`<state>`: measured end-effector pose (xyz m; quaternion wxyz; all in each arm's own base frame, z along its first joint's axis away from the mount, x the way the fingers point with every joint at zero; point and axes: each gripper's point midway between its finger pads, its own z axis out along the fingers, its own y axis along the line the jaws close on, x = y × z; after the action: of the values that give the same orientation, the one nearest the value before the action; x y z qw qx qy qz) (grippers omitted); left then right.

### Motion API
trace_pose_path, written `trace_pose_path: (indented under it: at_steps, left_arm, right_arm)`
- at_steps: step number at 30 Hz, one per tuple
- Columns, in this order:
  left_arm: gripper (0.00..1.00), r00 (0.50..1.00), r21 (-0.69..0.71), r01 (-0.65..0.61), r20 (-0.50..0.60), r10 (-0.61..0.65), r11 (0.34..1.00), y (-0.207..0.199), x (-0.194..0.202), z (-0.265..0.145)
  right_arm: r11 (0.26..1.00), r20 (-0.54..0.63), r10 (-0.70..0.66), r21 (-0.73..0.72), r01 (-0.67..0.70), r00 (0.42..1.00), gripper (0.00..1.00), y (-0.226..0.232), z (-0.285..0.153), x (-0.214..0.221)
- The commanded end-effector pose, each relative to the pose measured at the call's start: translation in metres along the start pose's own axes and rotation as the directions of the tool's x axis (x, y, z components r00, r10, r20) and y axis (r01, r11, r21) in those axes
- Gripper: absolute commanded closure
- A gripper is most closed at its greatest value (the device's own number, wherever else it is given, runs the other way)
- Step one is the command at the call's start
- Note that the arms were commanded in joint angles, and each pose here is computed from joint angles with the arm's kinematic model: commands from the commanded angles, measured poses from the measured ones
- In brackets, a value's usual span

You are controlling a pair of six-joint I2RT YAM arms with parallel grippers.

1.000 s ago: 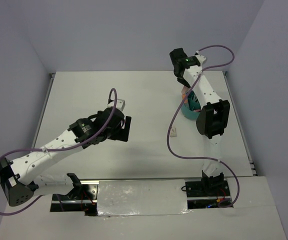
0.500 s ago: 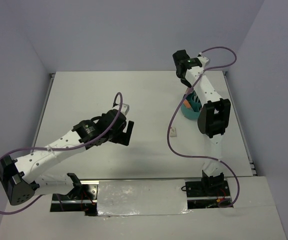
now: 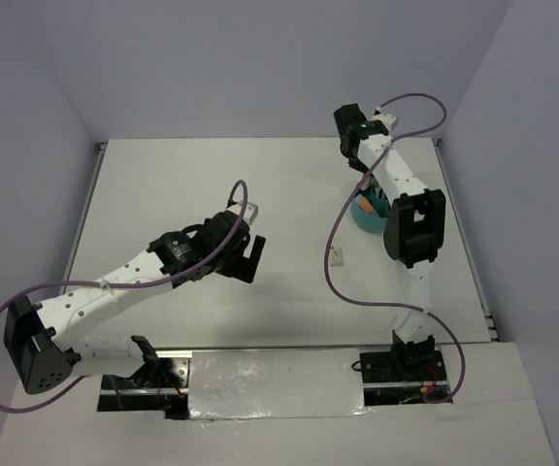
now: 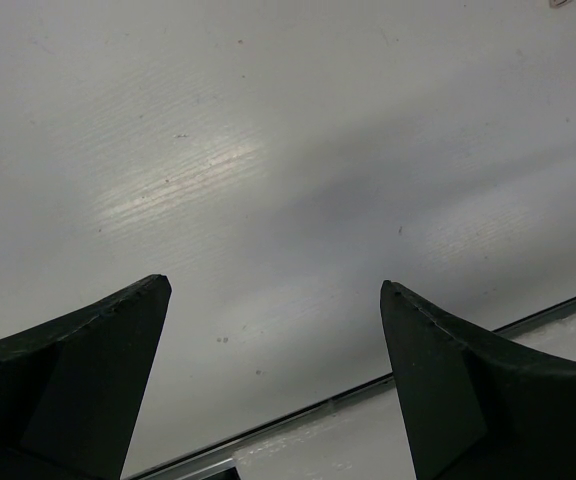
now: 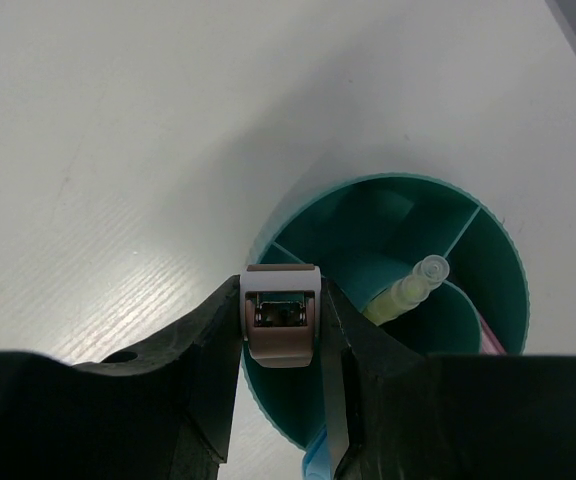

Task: Sort the stationery into containers
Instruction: Place the stapler in the storage box.

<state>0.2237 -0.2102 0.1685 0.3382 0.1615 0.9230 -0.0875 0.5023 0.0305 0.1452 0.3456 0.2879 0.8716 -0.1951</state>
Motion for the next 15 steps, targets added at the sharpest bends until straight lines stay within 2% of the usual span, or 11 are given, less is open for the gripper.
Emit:
trace_pose_path:
  at_steps: [1,3,4,6,12,15]
  left_arm:
    - [0.01,0.999,0.028,-0.010,0.043,0.009,1.000,-0.005,-0.016,-0.001]
    - [0.01,0.999,0.030,-0.003,0.041,0.002,1.000,-0.005,-0.015,0.000]
    - [0.01,0.999,0.030,-0.001,0.039,0.000,1.000,-0.005,-0.015,0.001]
    - [0.00,0.999,0.037,0.006,0.040,-0.007,0.999,-0.007,-0.015,0.001]
    - [0.01,0.999,0.042,0.020,0.043,-0.022,0.999,-0.008,-0.016,0.001]
    - [0.01,0.998,0.045,0.033,0.044,-0.035,0.998,-0.009,-0.018,0.001]
  right_arm:
    - [0.999,0.057,0.030,-0.037,-0.028,0.998,0.84,0.000,-0.014,-0.022]
    - [0.998,0.052,0.026,-0.053,-0.023,0.998,0.69,0.000,-0.016,-0.022]
    - [0.998,0.055,0.027,-0.058,-0.024,0.998,0.55,0.000,-0.018,-0.022]
    - [0.997,0.054,0.027,-0.074,-0.023,0.998,0.46,0.001,-0.022,-0.024]
    - [0.992,0.080,0.043,-0.119,-0.033,0.996,0.32,-0.001,-0.041,-0.042]
    - [0.985,0.101,0.063,-0.169,-0.045,0.993,0.31,-0.001,-0.059,-0.058]
